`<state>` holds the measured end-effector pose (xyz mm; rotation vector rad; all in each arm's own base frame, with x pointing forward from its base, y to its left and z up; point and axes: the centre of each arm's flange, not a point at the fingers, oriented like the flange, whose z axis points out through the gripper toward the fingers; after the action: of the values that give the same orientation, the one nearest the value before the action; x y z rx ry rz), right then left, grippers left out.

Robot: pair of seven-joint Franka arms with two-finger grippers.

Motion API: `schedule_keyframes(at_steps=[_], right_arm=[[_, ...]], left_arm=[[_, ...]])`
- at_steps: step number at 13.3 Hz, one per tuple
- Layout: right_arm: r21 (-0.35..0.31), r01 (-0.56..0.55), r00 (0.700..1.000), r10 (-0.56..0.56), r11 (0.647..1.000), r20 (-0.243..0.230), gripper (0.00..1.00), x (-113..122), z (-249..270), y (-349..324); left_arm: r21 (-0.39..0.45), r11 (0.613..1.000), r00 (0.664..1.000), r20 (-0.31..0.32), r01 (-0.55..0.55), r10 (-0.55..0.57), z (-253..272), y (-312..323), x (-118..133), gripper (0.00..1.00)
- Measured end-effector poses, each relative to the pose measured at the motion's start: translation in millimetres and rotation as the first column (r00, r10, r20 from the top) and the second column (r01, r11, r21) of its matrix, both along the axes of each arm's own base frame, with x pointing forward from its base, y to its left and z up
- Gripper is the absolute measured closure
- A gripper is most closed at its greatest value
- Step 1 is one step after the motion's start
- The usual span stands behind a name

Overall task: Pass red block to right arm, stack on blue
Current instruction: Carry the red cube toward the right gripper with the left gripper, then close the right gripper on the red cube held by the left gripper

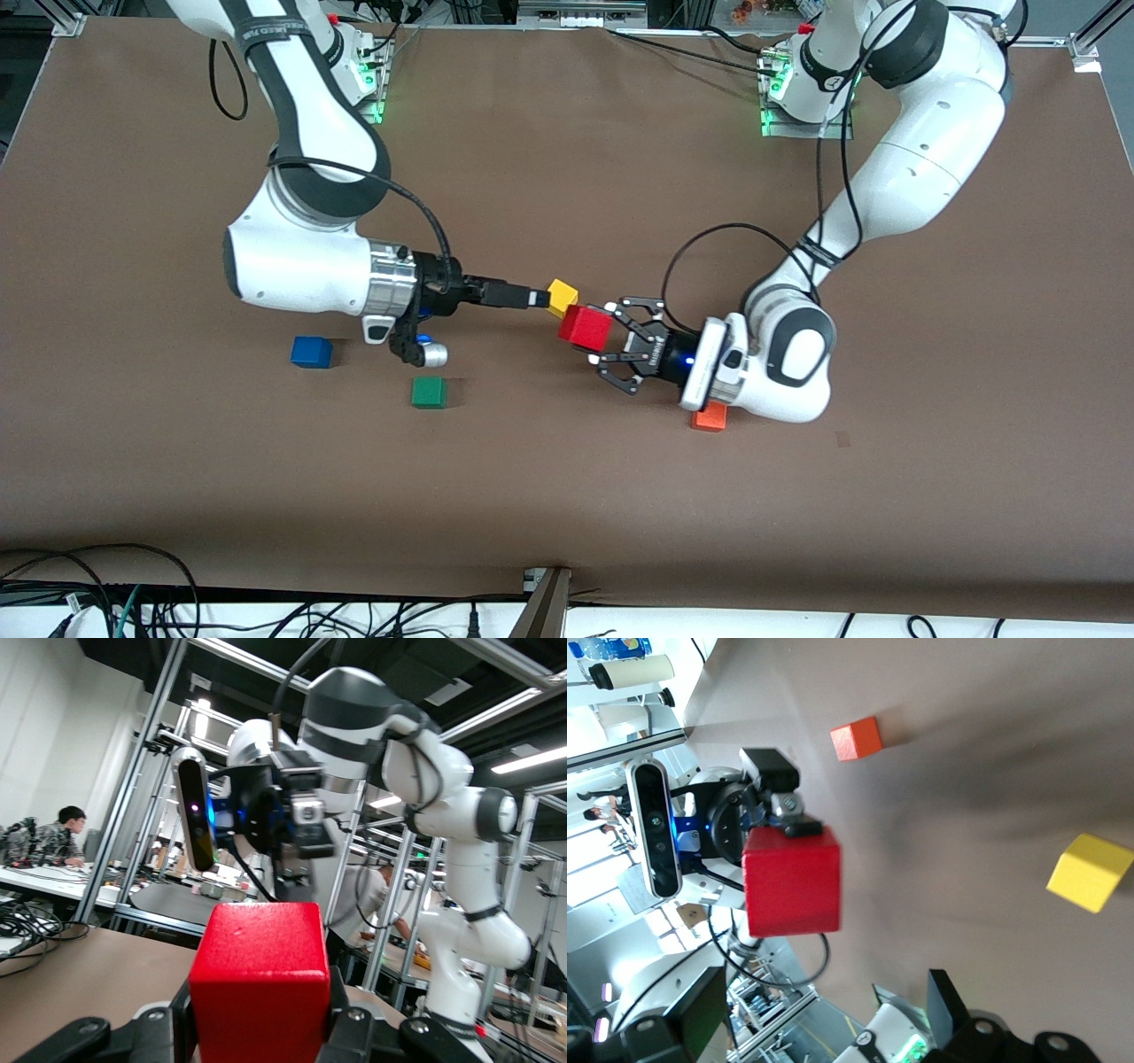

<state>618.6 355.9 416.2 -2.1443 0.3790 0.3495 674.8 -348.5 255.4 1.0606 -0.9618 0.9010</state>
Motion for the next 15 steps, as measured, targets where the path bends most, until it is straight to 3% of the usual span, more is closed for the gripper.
schedule_keyframes(at_steps=[2,5,15], right_arm=[[0.03,0.037,0.999,-0.037,0.999,-0.022,0.0,1,-3,-2],[0.023,0.05,0.998,-0.049,0.998,-0.041,0.0,1,-13,-8],[0.012,0.101,0.995,-0.101,0.995,-0.01,0.0,12,-14,-23]], left_arm=[[0.003,1.0,0.999,-0.031,-0.02,0.02,14,-24,-5,0.44],[0.008,1.0,0.998,-0.061,-0.016,0.016,15,-27,-7,0.44],[-0.004,1.0,0.996,-0.088,0.008,-0.008,22,-37,-15,0.44]])
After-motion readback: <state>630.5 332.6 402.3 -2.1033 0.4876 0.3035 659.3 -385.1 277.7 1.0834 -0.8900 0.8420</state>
